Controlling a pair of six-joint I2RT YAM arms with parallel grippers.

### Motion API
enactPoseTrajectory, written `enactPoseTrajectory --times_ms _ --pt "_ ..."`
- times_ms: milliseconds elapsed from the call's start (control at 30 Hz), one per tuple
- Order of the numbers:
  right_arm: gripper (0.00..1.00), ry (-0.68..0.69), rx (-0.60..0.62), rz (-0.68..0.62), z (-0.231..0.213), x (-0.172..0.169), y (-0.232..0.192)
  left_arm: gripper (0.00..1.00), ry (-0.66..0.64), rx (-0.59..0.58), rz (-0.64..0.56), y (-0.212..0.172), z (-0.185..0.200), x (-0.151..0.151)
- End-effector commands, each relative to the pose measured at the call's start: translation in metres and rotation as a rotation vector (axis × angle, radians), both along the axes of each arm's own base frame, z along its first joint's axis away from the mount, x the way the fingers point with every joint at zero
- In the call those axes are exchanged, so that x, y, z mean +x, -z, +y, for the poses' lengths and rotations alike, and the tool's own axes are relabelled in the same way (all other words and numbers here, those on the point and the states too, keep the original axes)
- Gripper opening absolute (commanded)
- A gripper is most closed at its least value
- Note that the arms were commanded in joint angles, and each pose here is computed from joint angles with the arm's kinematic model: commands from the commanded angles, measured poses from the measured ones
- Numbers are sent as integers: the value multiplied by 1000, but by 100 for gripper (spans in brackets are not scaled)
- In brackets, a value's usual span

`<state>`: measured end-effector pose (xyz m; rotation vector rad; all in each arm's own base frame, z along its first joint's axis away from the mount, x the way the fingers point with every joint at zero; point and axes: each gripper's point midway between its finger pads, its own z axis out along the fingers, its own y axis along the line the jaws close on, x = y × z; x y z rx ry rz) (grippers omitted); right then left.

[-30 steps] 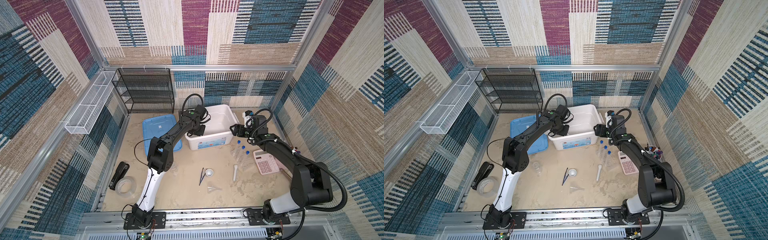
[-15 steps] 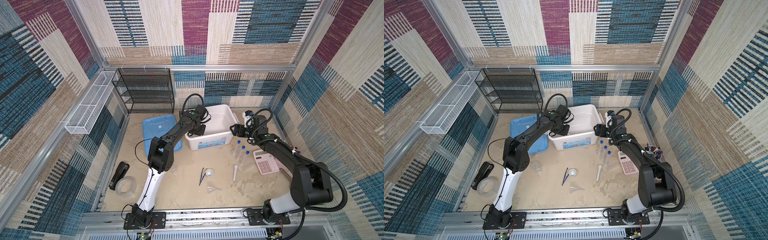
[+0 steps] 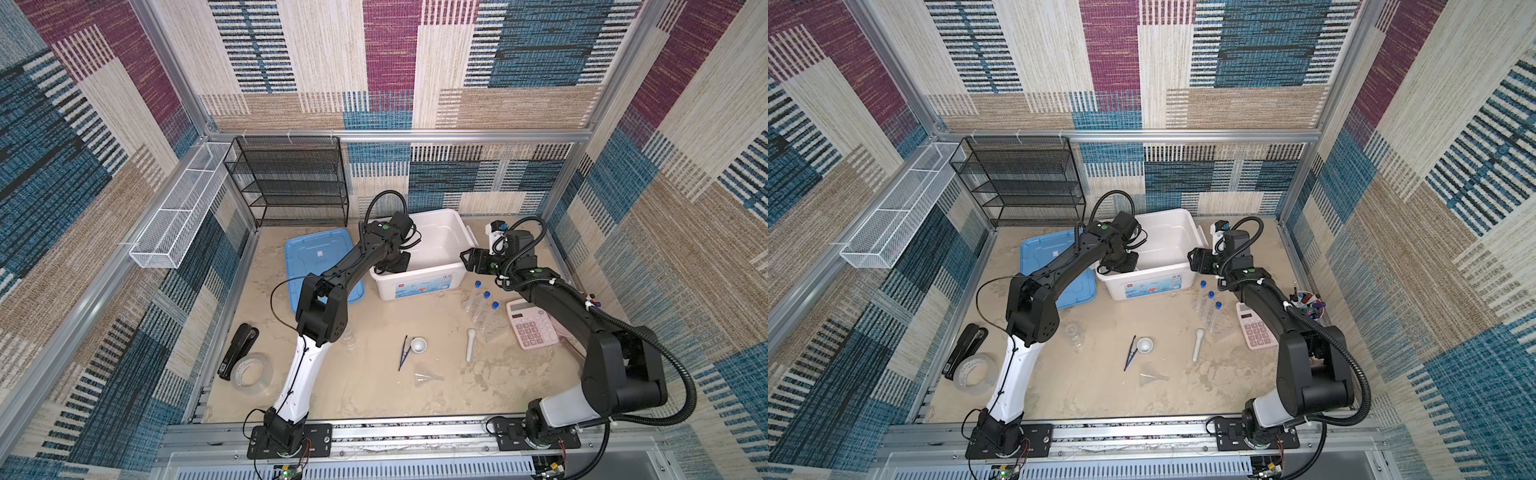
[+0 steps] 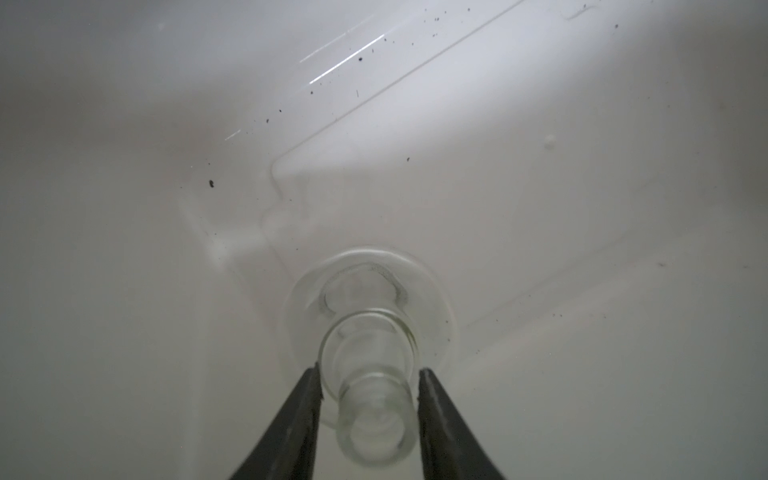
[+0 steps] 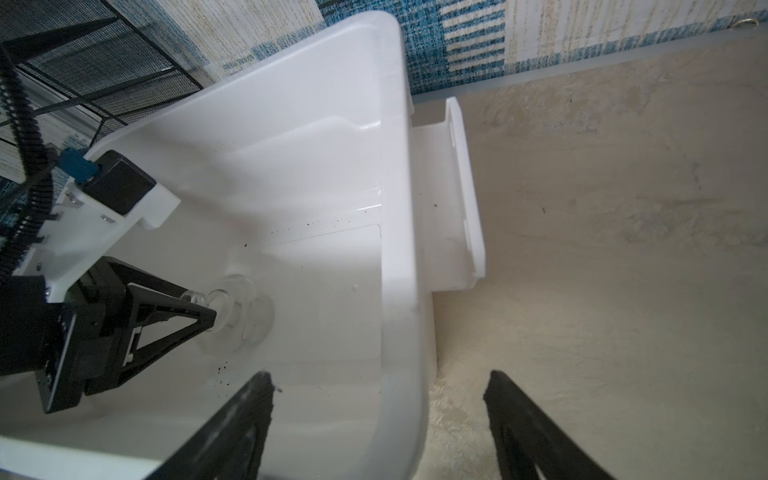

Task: Organize the chemistry lab equipment
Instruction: 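Lower the flask into the bin with the left gripper while the right holds the rim, then open the left gripper to release the flask and raise it out of the bin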

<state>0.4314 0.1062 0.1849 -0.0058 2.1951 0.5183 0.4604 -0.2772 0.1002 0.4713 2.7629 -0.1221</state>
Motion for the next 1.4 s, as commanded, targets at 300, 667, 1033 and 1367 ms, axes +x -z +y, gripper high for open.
enactPoseTrajectory --times_ms 300,667,1033,1367 --pt "83 14 -7 -34 -3 1 -13 58 -1 -23 -7 -18 0 -4" --pt "84 16 -11 -44 -4 1 -17 91 -16 -28 -74 -45 3 1" --pt "84 8 -6 -47 -3 -1 -16 97 -3 -89 -199 -111 1 -1" --pt "84 7 -20 -69 -4 -3 -20 98 -60 -32 -261 -147 37 -36"
